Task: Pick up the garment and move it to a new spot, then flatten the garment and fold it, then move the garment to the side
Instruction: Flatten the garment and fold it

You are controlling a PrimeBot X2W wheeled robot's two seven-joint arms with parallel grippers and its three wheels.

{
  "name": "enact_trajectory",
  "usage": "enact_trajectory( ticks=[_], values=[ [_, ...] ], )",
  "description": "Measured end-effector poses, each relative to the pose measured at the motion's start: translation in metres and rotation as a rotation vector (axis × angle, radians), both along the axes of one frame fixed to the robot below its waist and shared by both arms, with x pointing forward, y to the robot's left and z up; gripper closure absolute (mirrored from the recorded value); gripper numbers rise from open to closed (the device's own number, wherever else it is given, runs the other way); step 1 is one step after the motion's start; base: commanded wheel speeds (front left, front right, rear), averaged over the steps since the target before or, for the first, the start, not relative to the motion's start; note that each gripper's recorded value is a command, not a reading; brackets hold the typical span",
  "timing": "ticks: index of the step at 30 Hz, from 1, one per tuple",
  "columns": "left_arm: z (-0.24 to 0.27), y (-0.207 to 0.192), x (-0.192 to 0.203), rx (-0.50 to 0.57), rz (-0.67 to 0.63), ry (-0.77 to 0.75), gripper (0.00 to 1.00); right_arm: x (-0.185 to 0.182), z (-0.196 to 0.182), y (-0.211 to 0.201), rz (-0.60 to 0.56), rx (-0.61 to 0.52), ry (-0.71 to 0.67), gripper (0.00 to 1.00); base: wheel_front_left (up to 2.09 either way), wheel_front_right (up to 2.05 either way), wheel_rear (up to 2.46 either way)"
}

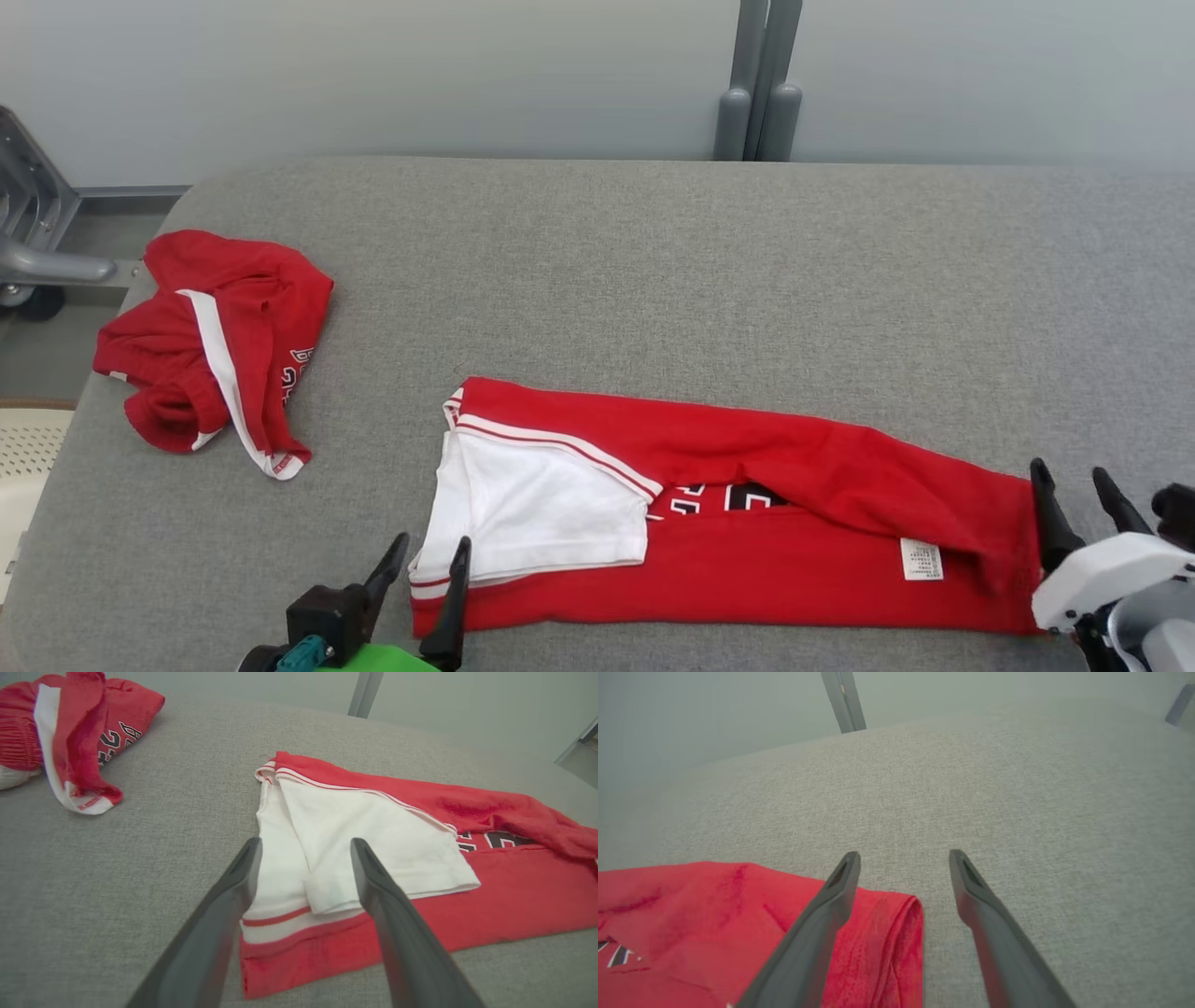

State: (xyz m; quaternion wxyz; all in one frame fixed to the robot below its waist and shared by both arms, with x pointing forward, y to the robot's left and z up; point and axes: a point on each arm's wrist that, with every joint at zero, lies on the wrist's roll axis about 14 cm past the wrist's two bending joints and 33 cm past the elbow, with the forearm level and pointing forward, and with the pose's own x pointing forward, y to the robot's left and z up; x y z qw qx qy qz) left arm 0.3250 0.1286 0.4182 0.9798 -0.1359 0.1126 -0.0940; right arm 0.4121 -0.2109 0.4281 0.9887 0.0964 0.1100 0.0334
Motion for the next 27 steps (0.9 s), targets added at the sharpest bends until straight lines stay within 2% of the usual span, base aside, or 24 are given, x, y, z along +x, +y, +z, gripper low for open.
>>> enact_trajectory(
  ticks=[3,7,17,27],
  values=[
    [0.002,0.012,0.0,0.028,0.046,-0.012,0.0,-0.013,-0.002,-0.02,-0.065,0.006,-0.001,0.0,0.0,0.0,0.0],
    [0.008,0.021,-0.001,0.085,0.079,-0.041,0.0,-0.027,-0.006,-0.018,-0.087,0.024,0.001,0.0,0.0,0.0,0.0],
    [0.027,0.033,-0.008,0.142,0.125,-0.112,0.0,-0.034,-0.006,0.001,-0.071,0.048,-0.002,0.0,0.0,0.0,0.0],
    [0.025,0.042,-0.017,0.154,0.152,-0.105,0.0,-0.033,-0.018,0.012,-0.058,0.054,0.036,0.0,0.0,0.0,0.0]
  ],
)
